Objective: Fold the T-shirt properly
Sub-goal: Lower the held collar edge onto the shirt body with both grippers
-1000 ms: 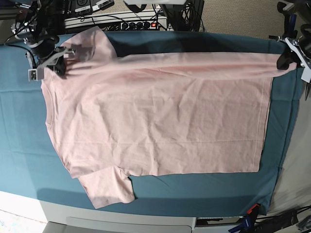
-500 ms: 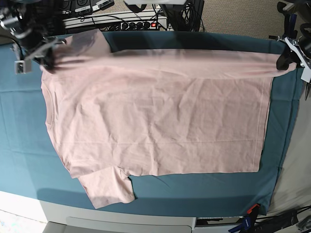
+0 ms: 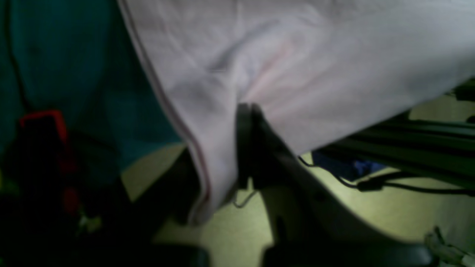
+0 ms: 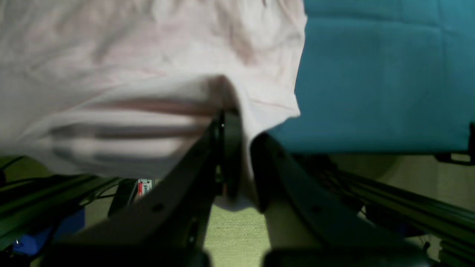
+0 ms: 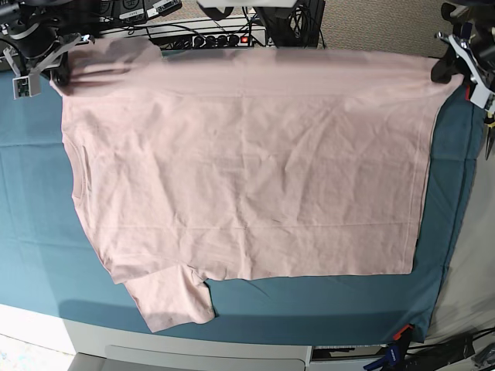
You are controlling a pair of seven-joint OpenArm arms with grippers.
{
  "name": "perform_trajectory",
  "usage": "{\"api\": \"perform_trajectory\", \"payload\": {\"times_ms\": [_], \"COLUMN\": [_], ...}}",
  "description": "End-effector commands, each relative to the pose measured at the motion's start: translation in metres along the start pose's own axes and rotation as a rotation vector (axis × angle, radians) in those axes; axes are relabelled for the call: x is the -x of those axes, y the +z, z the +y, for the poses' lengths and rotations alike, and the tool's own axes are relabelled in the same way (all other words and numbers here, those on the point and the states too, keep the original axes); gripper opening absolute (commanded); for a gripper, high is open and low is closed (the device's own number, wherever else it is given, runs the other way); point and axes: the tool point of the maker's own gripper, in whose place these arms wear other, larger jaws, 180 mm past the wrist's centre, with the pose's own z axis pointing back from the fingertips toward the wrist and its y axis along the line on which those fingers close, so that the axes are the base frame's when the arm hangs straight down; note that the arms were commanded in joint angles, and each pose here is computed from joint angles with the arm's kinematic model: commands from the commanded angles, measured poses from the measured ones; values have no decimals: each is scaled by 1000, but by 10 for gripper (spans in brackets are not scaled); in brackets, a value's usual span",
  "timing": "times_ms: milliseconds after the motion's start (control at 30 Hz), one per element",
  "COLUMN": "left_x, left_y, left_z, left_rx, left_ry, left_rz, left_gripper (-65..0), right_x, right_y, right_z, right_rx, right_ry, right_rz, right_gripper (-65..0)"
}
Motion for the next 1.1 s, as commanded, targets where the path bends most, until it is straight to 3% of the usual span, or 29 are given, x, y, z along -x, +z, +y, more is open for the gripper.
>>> {"api": "perform_trajectory", "payload": {"times_ms": [0, 200, 333, 500, 667, 867, 1067], "left_x": [-6, -5, -16, -26, -46, -66, -66], "left_y": [4, 5, -1, -28, -59, -70, -53], "left_z": [0, -1, 3, -13, -25, -23, -3], "left_rx": [1, 4, -14, 35, 37, -1, -59], "left_ry": [-21, -18, -50, -104, -165, -219, -157], "left_rz": [-11, -15, -36, -43, -54, -73, -88], "left_gripper": [-650, -650, -650, -650, -650, -650, -650], "right_x": [-4, 2, -16, -34, -35, -13, -2], "right_y": [4, 5, 3, -1, -6, -24, -33], "right_z": [-6, -6, -5, -2, -1, 6, 22], "right_rx": [27, 25, 25, 31, 53, 7, -51], "right_ry": [24, 25, 23, -44, -112, -184, -182], "right_rz": [-7, 22, -67, -168, -202, -138, -75], "right_gripper": [-650, -650, -650, -650, -650, -650, -650]}}
